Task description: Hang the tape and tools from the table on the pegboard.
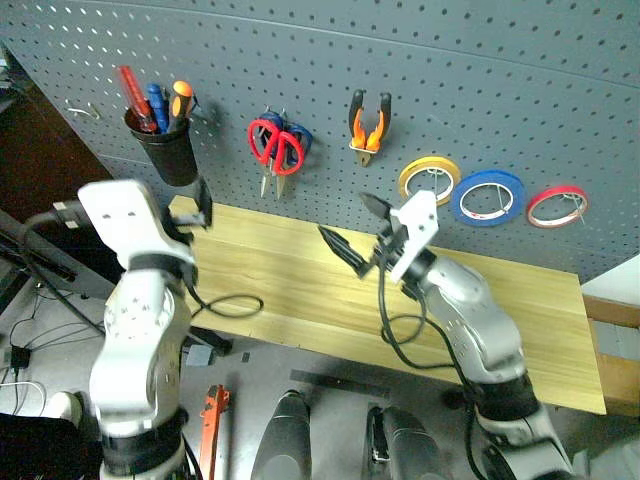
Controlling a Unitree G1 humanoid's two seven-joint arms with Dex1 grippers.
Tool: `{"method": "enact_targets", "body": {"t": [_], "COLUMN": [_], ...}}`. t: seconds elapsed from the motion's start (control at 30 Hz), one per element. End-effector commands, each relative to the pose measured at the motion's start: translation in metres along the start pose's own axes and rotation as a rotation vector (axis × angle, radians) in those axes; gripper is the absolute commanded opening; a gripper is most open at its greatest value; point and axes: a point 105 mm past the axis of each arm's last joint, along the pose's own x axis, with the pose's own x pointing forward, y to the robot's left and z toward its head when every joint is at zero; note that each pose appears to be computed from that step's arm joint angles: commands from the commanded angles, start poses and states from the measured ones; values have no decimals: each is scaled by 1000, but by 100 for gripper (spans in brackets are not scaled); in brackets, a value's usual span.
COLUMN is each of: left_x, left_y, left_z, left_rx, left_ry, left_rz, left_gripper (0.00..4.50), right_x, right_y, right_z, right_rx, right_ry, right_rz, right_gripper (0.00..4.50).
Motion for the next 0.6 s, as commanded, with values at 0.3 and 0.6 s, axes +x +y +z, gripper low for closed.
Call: {"method": "enact_targets", "body": {"t": [0.3,0.6], "left_x": [15,42], "left_y": [-49,-80], "left_z": [-123,-149], "left_rx": [-41,-28], "left_ry": [408,450], "left_rz": [-233,-424], "left_gripper": [445,445], "right_x": [-60,-99], "right_y": [-71,-96], "right_z": [-81,-130], "right_rx": [43,119], "right_ry": [308,472], "right_rz": [-574,-826], "right_gripper": [450,450]}}
